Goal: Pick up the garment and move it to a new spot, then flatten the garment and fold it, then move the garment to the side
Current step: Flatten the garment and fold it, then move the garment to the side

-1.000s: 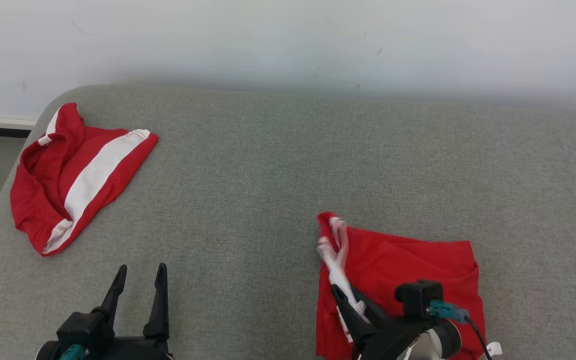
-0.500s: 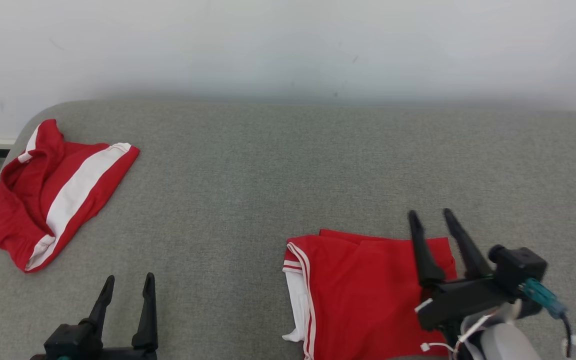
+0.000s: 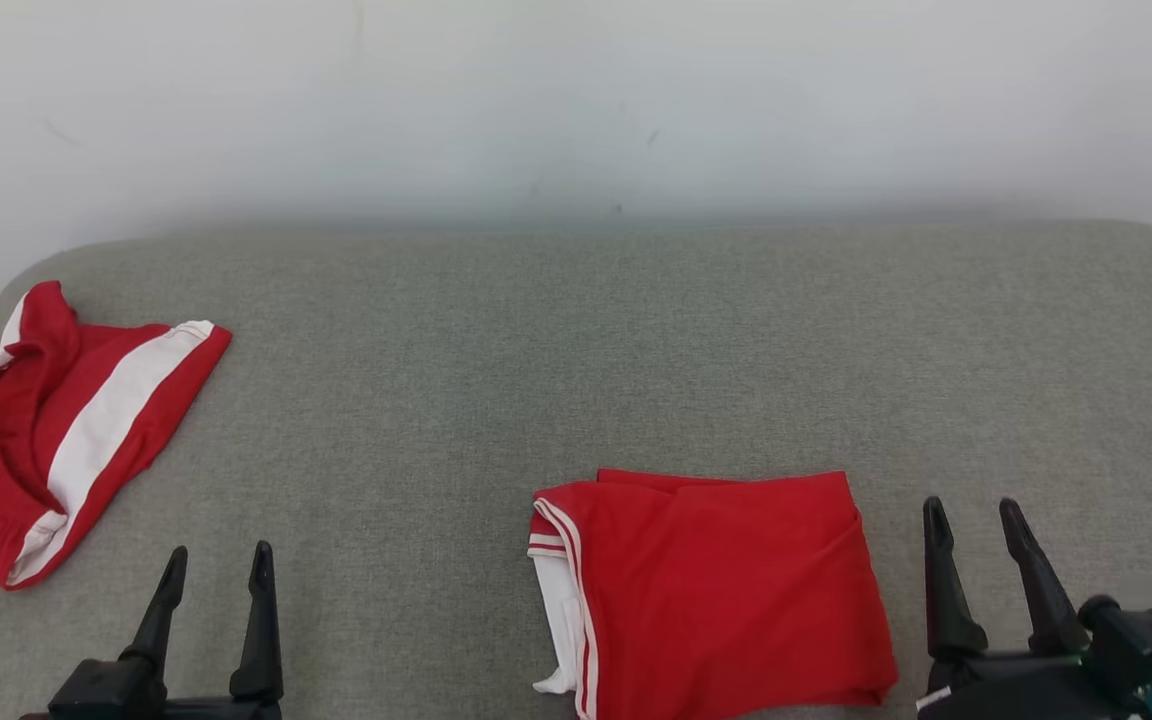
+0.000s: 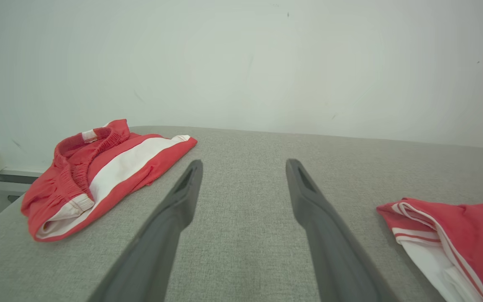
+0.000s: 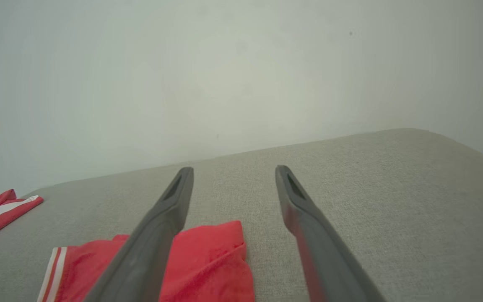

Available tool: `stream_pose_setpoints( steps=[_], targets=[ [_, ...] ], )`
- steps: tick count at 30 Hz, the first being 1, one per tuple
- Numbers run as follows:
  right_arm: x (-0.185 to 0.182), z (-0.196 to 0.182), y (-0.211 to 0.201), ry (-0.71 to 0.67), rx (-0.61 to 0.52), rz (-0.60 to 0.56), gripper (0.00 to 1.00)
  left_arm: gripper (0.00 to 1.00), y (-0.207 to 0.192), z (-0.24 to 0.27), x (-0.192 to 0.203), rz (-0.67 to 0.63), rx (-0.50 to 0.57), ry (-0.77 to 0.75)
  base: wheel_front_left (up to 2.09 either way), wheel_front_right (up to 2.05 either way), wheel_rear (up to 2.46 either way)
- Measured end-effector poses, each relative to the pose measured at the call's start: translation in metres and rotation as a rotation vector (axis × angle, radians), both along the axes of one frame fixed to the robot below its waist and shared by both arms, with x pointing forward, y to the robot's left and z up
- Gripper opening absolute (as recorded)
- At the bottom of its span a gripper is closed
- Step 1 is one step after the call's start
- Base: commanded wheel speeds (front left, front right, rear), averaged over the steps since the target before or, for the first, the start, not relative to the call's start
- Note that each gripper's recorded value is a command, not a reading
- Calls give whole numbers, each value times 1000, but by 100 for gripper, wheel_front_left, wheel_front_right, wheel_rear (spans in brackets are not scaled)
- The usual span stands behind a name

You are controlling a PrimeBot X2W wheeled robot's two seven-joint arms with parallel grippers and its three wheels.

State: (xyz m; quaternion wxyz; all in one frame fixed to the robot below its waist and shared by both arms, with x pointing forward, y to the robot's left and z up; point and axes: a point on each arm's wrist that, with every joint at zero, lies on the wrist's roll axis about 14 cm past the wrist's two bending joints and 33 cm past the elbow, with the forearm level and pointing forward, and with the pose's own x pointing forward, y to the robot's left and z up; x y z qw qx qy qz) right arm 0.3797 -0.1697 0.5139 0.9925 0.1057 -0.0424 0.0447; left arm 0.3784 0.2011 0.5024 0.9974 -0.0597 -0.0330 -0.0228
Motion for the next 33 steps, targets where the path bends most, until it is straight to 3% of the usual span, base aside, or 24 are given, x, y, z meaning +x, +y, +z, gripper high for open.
stream_pose_setpoints(
  steps=[13, 33],
  targets=[
    [-31, -13, -10, 27, -4, -37, 100, 100, 4, 5, -8, 3, 81, -15, 0, 0, 0],
    [-29, -4, 19, 13, -46, 54, 100, 100, 18, 1, -21, 42, 106, 1, 0, 0, 0]
  ],
)
